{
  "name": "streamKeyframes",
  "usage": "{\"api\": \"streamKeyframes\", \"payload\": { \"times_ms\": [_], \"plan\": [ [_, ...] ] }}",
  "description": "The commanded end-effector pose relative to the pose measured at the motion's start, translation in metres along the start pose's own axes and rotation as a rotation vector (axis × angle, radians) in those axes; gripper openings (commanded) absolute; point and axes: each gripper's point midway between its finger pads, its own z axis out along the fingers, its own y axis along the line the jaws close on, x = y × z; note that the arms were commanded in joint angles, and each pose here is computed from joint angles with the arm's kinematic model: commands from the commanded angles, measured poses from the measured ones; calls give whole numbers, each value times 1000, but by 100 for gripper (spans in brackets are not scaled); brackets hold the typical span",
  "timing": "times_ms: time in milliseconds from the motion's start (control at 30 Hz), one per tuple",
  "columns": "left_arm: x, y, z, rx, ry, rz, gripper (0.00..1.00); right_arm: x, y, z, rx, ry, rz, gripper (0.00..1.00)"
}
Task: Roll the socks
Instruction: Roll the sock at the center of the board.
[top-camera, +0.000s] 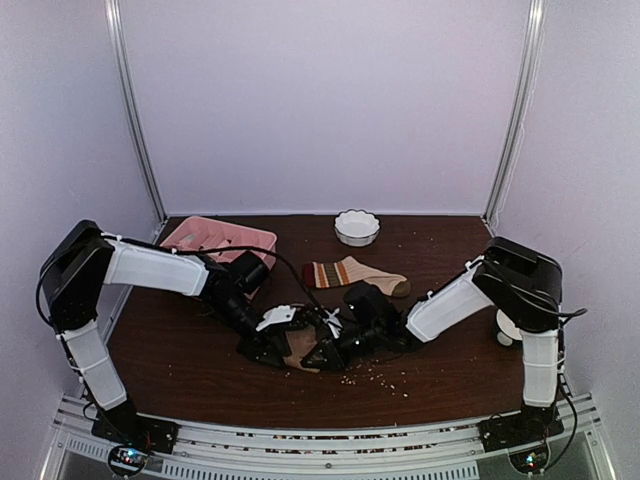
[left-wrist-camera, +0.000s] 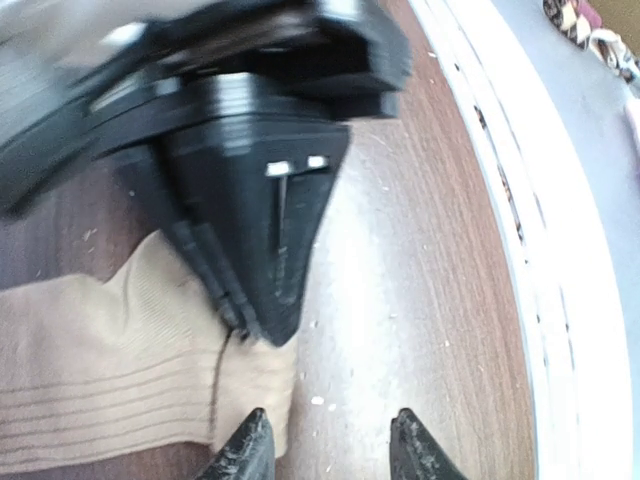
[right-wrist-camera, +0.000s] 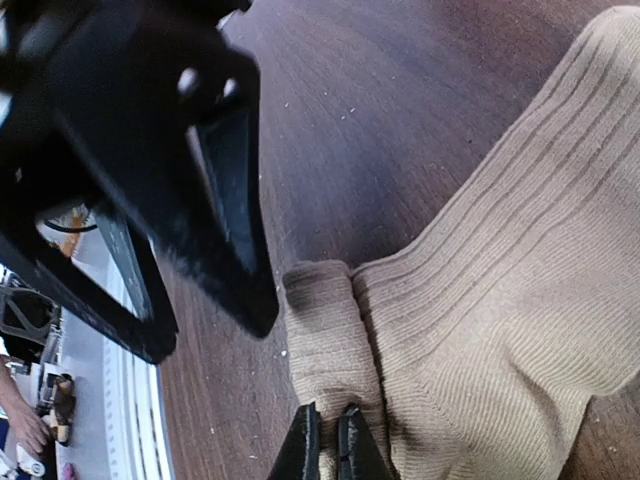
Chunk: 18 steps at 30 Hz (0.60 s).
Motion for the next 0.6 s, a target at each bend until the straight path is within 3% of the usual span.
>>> {"api": "streamKeyframes", "payload": {
  "times_ms": [0, 333, 567],
  "plan": [
    [-1, -2, 10, -65, 25, 131, 41, 121, -65, -2, 226, 273, 400, 0],
    [3, 32, 20, -262, 125, 211, 34, 127, -64, -2, 212, 250, 517, 0],
    [-10, 3, 4, -201, 74, 238, 36, 139, -69, -5, 241, 272, 534, 0]
  ]
}}
